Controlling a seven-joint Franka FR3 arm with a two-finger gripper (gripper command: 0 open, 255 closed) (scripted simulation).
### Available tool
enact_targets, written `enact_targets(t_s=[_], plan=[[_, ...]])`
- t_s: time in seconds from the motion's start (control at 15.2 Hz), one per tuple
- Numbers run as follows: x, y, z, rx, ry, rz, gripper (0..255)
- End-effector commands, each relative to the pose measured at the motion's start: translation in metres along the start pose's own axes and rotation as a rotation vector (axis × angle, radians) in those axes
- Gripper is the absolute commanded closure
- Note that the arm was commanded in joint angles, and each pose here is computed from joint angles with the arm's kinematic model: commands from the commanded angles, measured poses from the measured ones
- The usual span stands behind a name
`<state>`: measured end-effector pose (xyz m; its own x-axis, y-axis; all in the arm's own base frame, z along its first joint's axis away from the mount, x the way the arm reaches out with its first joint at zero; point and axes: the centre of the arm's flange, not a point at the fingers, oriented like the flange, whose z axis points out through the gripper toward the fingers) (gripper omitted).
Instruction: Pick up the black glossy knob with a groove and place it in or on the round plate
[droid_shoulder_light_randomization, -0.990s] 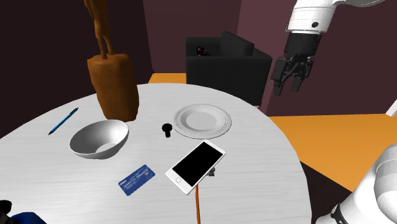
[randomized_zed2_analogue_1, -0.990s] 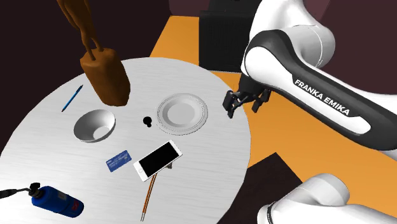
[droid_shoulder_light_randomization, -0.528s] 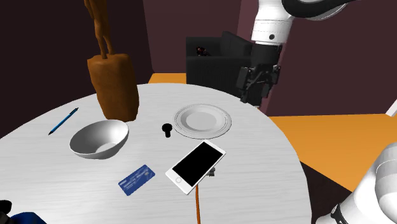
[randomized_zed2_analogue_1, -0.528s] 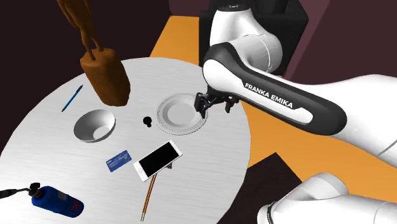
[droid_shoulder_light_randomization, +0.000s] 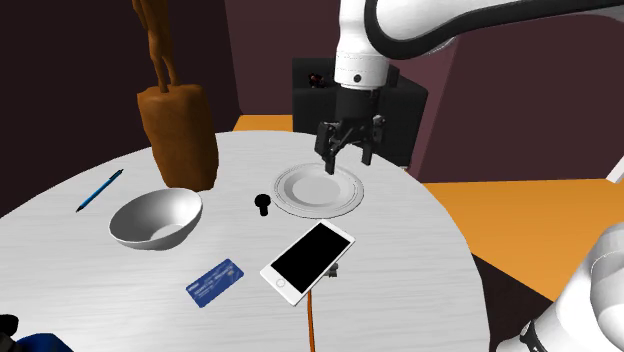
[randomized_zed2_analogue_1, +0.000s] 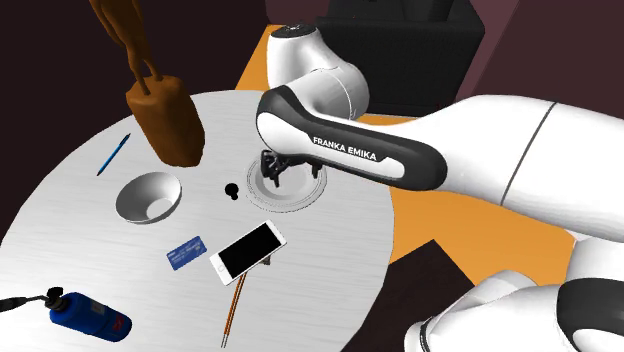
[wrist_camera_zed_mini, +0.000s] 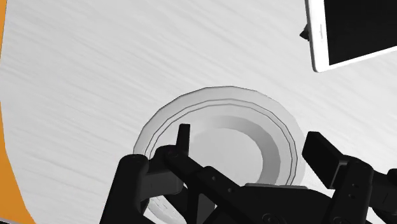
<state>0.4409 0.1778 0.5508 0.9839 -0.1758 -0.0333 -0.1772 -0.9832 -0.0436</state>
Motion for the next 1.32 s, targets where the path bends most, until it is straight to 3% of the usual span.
enact_targets(t_s=[0.0, 0.86, 1.25], plan=[[0.011, -0.024, 0.01, -0.005, 0.005, 0.003, 0], [0.094, -0.164, 0.065, -0.045, 0.034, 0.021, 0], [0.095, -0.163, 0.096, -0.045, 0.034, 0.021, 0]])
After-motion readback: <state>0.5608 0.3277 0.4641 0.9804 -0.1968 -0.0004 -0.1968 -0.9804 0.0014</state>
